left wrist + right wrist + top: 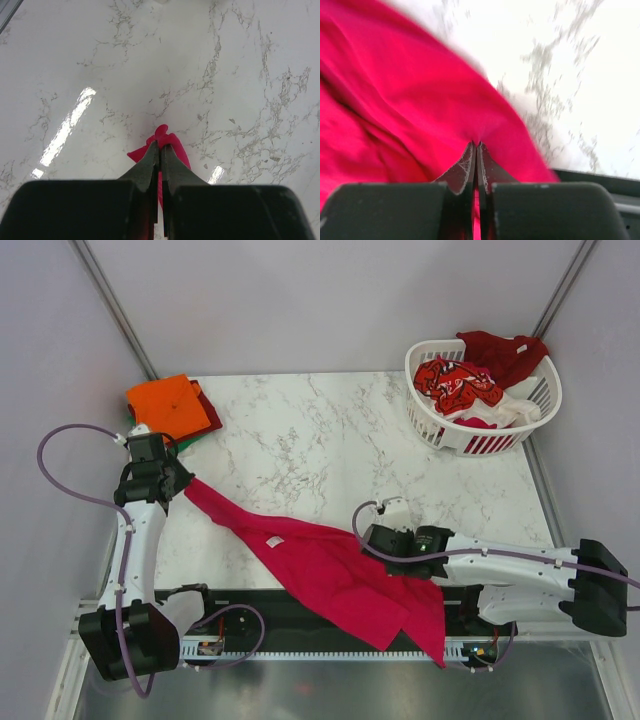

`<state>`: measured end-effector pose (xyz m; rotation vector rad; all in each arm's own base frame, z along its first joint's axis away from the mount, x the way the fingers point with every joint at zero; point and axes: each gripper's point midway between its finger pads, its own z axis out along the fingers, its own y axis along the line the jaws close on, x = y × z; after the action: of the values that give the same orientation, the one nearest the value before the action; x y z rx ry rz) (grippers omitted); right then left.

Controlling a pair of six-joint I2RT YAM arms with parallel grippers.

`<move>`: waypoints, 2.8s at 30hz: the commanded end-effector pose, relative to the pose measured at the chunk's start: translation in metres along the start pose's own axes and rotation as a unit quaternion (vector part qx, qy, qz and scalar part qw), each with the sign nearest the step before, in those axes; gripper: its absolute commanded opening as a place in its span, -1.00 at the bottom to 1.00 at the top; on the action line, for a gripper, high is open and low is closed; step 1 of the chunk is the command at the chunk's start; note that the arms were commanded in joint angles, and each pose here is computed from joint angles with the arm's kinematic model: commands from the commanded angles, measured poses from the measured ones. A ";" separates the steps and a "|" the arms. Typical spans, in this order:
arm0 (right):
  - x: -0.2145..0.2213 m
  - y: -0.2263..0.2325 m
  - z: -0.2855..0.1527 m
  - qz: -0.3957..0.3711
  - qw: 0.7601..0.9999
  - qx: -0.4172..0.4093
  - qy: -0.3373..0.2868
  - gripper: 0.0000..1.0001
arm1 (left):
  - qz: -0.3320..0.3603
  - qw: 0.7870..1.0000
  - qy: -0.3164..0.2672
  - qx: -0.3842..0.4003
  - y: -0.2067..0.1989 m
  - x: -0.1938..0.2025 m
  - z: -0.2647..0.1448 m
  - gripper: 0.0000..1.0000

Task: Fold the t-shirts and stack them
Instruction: Flatten the tshirt out

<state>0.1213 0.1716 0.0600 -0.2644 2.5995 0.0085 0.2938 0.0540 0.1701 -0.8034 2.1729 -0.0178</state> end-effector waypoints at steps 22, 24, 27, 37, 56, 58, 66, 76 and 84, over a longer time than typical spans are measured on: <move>-0.151 -0.042 -0.010 0.137 0.985 -0.017 -0.098 0.62 | 0.023 0.998 0.023 0.046 -0.015 0.007 0.003 -0.95; -0.129 -0.033 -0.017 0.159 0.982 -0.051 -0.088 0.60 | 0.023 0.998 0.024 0.047 -0.016 0.007 0.003 -0.95; -0.093 -0.025 -0.016 0.214 0.969 -0.106 -0.068 0.43 | 0.022 0.998 0.023 0.049 -0.016 0.007 0.003 -0.95; -0.010 -0.015 0.015 0.252 0.961 -0.111 0.013 0.21 | 0.023 0.997 0.034 0.066 -0.022 0.011 0.004 -0.95; 0.034 -0.011 0.020 0.235 0.968 -0.076 0.033 0.06 | 0.023 0.997 0.038 0.068 -0.022 0.013 0.005 -0.95; 0.032 -0.017 0.021 0.231 0.971 -0.063 0.022 0.06 | 0.024 0.997 0.040 0.069 -0.023 0.014 0.006 -0.95; 0.043 -0.013 0.035 0.225 0.972 -0.062 0.035 0.06 | 0.024 0.996 0.040 0.070 -0.023 0.014 0.005 -0.95; 0.041 -0.006 0.038 0.208 0.976 -0.060 0.035 -0.17 | 0.025 0.996 0.040 0.071 -0.023 0.014 0.005 -0.95; 0.029 -0.012 0.028 0.191 0.981 -0.043 0.015 -0.12 | 0.025 0.996 0.040 0.071 -0.023 0.014 0.006 -0.95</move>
<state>0.1095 0.1642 0.0164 0.2308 2.6598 0.3292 0.2993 0.0293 0.1601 -0.7370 2.2451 -0.1766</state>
